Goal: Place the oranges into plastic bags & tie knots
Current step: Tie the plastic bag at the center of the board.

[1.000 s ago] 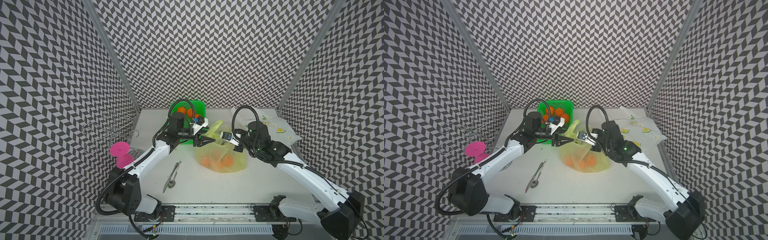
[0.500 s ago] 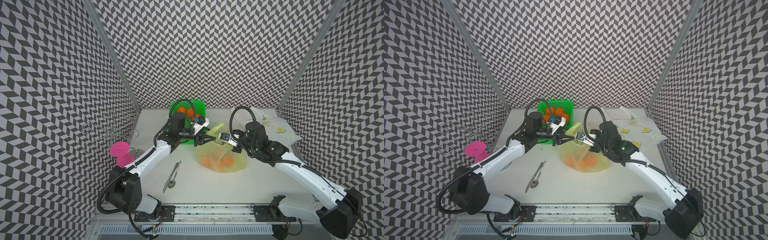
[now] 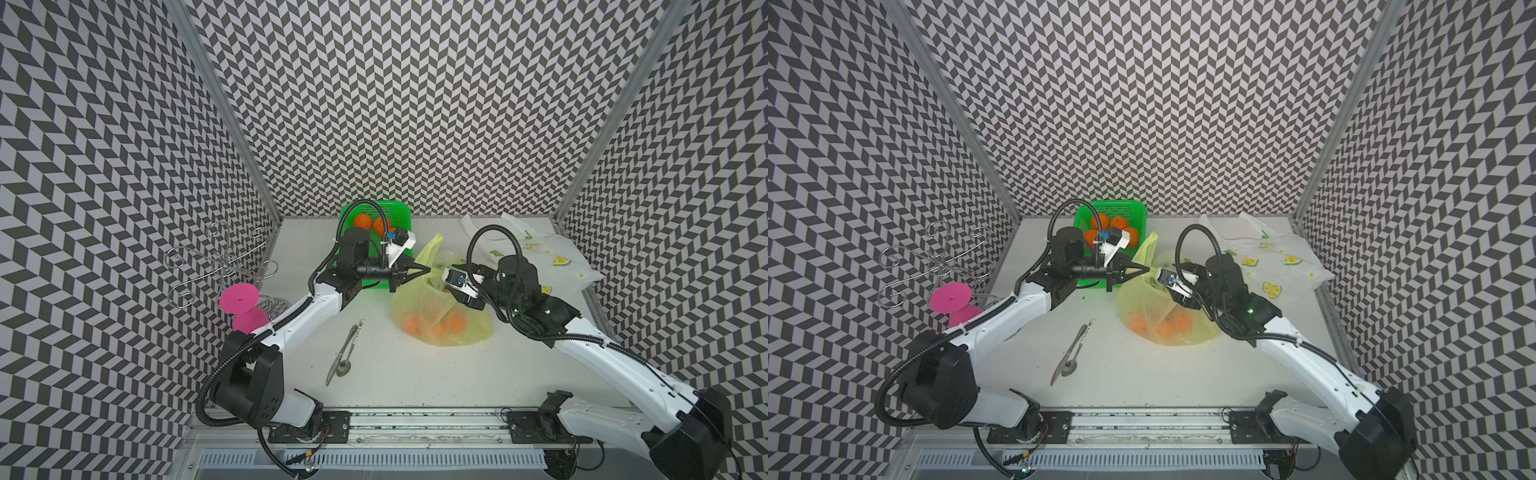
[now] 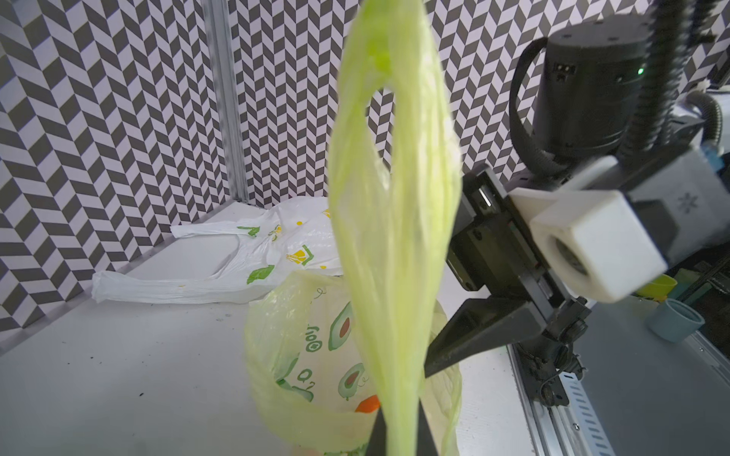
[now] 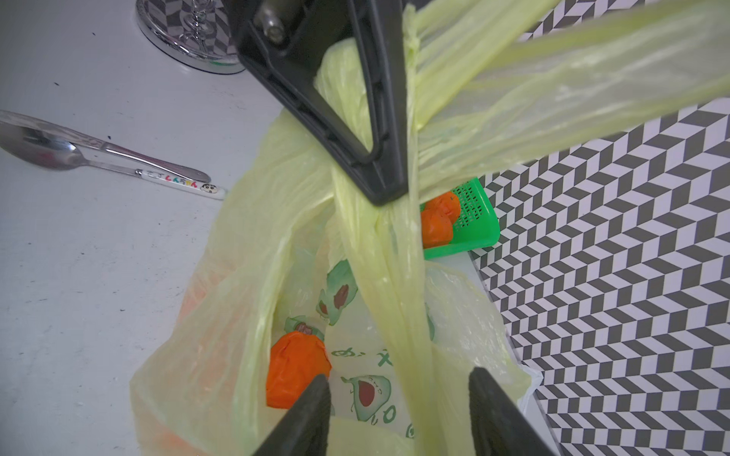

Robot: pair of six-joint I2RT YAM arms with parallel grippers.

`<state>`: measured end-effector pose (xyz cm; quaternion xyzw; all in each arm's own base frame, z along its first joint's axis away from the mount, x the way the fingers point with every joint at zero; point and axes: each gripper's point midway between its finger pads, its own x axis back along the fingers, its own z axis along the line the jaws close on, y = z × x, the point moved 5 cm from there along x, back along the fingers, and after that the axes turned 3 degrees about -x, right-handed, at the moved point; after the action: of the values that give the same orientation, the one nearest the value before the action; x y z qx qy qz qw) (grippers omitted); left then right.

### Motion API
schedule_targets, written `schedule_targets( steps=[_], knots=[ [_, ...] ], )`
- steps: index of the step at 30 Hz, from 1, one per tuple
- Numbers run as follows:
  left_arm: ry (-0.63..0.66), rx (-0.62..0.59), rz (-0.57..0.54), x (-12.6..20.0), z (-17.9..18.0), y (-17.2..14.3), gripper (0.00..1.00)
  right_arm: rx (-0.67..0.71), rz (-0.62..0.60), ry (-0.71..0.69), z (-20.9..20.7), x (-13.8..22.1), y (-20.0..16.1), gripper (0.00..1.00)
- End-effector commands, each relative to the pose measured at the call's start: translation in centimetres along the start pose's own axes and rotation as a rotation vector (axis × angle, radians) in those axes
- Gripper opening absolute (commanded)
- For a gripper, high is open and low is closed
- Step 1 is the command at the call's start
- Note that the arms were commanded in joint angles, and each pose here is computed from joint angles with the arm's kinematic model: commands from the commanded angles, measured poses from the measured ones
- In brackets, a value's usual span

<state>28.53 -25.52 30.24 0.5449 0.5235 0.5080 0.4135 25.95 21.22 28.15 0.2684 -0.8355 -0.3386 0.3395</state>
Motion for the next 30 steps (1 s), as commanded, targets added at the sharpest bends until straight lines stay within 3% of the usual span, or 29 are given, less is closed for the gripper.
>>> schedule_targets(
  steps=[1, 8, 13, 15, 25, 30],
  knots=[
    [-0.028, 0.005, -0.043, 0.3, -0.8, 1.3, 0.00, 0.019, -0.113, -0.081, -1.4, -0.1, 2.1, 0.65],
    [-0.060, 0.052, -0.041, 0.0, -0.7, 1.1, 0.00, -0.001, -0.150, -0.146, -2.3, -2.1, 3.2, 0.70],
    [-0.071, 0.086, -0.050, 0.0, -0.7, 1.1, 0.00, -0.021, -0.127, -0.303, -3.8, -3.0, 3.3, 0.62],
    [-0.070, 0.096, -0.051, -0.1, -0.5, 1.0, 0.00, -0.049, -0.119, -0.380, -4.8, -2.4, 3.3, 0.53],
    [-0.029, 0.121, -0.039, -0.1, 0.9, 0.8, 0.00, -0.130, -0.154, -0.562, -6.3, 0.4, 3.0, 0.34],
    [-0.034, 0.028, -0.031, 0.0, 0.7, 0.9, 0.00, -0.165, -0.117, -0.486, -5.6, -0.4, 2.6, 0.34]
  ],
)
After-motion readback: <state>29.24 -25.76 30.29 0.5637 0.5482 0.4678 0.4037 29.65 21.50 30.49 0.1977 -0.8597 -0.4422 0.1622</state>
